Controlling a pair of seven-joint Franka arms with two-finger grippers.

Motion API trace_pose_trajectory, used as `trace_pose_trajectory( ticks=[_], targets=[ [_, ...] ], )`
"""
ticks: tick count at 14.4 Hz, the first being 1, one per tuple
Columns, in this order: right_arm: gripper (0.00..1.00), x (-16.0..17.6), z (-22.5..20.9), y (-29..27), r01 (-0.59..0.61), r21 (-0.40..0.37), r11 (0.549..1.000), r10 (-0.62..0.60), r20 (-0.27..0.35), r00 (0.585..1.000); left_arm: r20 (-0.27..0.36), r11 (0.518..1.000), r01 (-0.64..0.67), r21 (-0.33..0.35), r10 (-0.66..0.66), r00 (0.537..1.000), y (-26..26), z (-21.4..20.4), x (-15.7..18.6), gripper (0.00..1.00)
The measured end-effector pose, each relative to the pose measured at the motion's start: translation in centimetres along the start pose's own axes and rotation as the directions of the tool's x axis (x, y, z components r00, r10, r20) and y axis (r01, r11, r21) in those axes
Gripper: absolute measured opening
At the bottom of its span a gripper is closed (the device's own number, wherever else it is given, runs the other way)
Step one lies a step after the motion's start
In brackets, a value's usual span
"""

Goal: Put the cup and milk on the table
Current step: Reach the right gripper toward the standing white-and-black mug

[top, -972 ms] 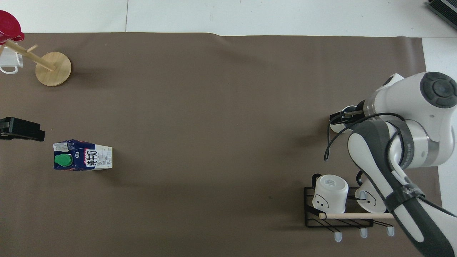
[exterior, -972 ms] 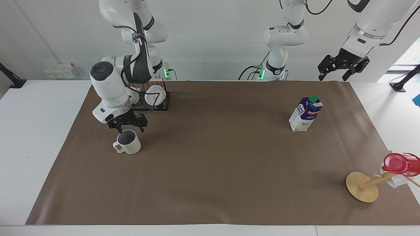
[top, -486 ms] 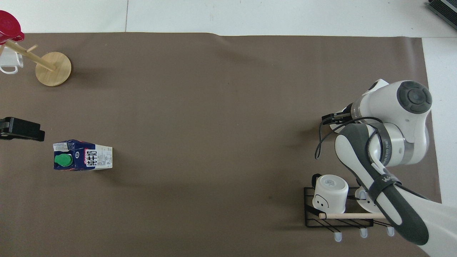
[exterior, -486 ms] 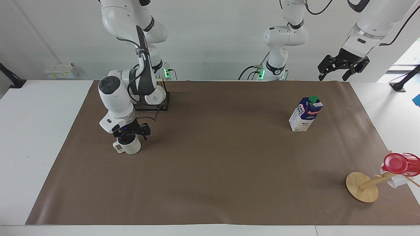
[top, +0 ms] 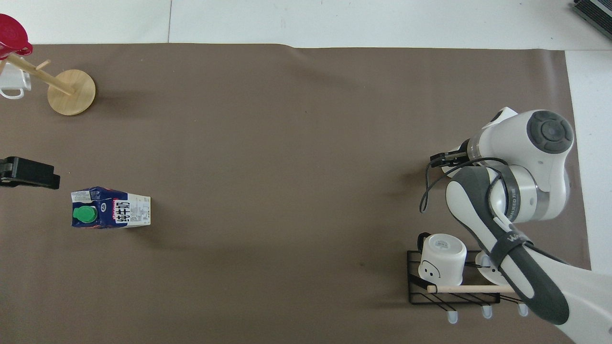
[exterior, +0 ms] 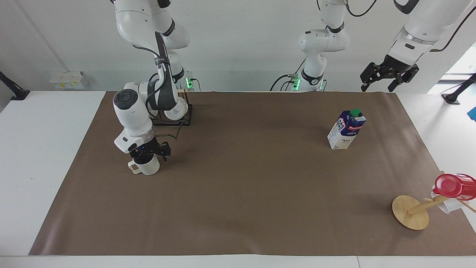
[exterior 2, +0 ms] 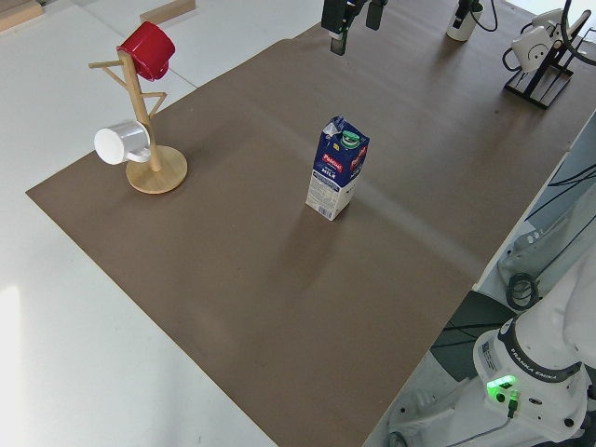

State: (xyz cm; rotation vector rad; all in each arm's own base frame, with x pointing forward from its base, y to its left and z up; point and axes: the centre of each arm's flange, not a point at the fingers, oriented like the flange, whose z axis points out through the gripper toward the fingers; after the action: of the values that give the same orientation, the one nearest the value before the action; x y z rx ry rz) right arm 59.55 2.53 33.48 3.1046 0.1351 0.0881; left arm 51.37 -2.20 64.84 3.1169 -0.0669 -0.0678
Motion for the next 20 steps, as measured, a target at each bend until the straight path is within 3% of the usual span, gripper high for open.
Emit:
trace_pose_trajectory(
  ticks=[4, 7, 13, 20],
  targets=[
    [0.33, 0.2, -0.2, -0.8, 0.013, 0.001, 1.000, -0.013, -0.009, 1.000, 0.000, 1.000, 0.000, 0.000, 0.000, 1.000, 0.0, 0.0, 0.0, 1.00],
    [0.04, 1.0, -1.3, -0.7, -0.018, 0.012, 1.000, 0.019, -0.042, 0.999, 0.000, 1.000, 0.000, 0.000, 0.000, 1.000, 0.0, 0.0, 0.0, 1.00],
    [0.04, 4.1, -6.7, -3.0, -0.233, 0.056, 0.971, 0.238, -0.144, 0.960, 0.001, 1.000, -0.003, 0.000, 0.003, 1.000, 0.2, 0.0, 0.0, 1.00],
    [0.04, 3.3, -9.3, -14.4, -0.317, 0.065, 0.946, 0.321, -0.062, 0.945, 0.001, 1.000, -0.013, 0.002, 0.013, 1.000, 0.8, 0.0, 0.0, 1.00]
  ],
)
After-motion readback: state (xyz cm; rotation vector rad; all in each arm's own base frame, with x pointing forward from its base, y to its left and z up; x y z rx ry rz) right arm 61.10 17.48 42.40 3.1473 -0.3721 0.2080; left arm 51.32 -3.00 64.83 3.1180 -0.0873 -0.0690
